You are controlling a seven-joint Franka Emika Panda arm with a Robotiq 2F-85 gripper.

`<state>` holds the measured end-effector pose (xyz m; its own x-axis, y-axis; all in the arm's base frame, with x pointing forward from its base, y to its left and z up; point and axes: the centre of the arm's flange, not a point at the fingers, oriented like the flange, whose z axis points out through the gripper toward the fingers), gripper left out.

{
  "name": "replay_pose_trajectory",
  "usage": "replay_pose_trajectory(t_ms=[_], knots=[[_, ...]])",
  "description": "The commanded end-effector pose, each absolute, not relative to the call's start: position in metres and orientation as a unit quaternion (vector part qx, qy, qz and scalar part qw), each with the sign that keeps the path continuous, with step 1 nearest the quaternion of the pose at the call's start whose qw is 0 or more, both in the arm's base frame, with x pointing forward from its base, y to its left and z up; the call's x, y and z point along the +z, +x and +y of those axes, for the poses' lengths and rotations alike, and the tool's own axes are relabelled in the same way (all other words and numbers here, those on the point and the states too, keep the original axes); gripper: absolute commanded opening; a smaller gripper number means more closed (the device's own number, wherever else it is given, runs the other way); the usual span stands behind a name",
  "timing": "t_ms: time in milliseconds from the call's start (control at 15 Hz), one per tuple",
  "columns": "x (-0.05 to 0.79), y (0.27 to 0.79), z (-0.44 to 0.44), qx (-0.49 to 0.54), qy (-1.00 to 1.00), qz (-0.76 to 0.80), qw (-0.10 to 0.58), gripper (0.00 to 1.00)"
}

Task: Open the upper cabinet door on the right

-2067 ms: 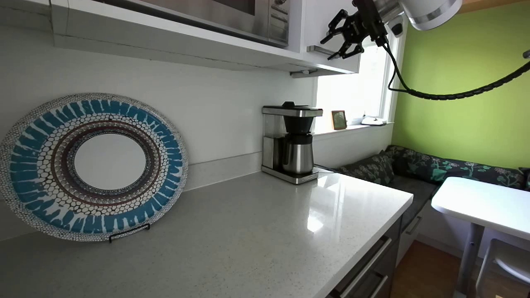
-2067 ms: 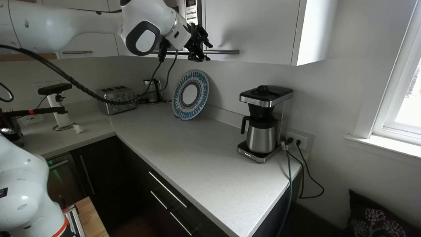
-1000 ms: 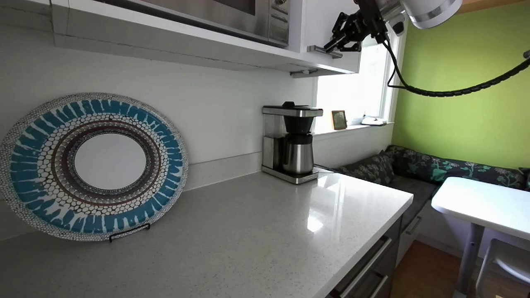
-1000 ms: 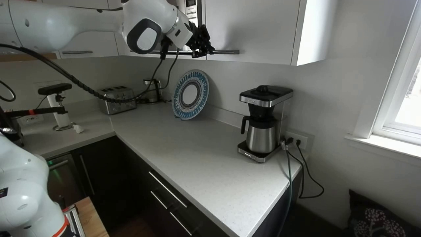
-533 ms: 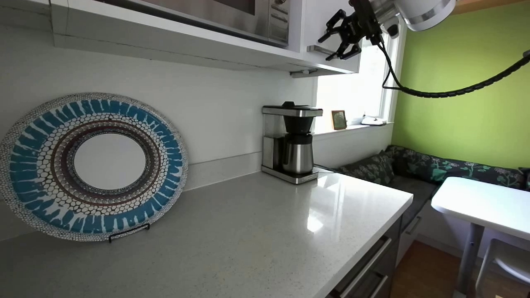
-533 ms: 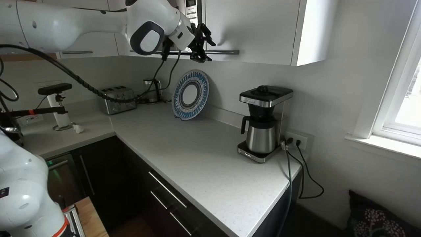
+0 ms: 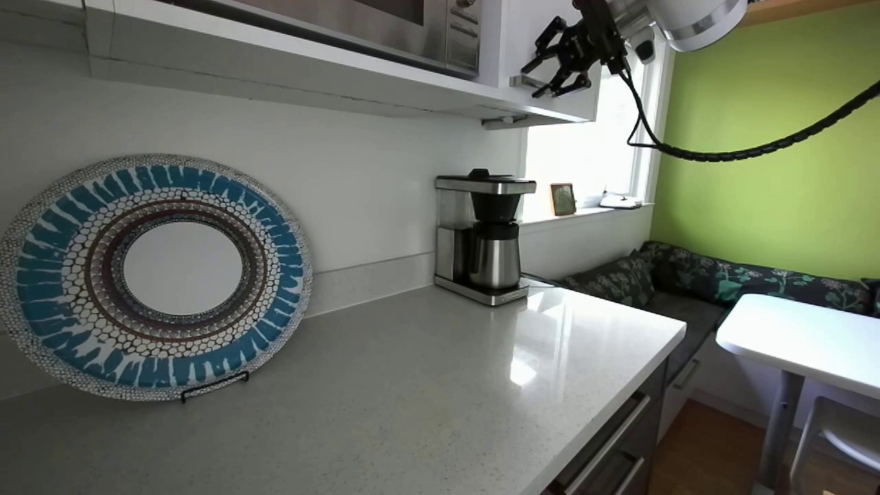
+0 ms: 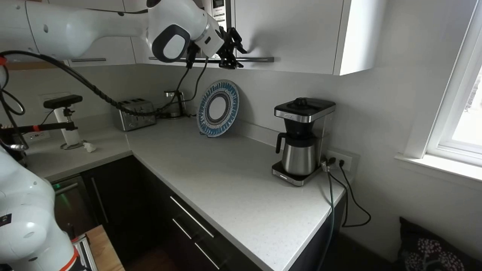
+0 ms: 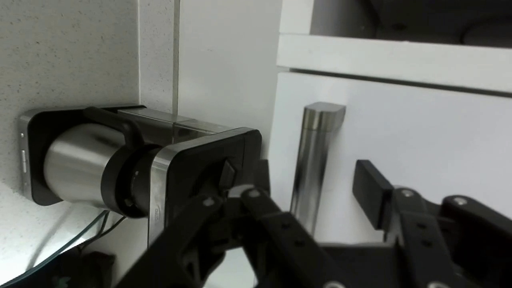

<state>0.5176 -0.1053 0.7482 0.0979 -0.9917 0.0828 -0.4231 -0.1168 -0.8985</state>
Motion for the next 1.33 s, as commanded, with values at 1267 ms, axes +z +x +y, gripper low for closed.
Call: replay_pose_trajectory(t_ms=[1267], knots=[[0.764, 0.446, -0.168, -0.308, -0.742, 0.507, 0.311, 0.05]])
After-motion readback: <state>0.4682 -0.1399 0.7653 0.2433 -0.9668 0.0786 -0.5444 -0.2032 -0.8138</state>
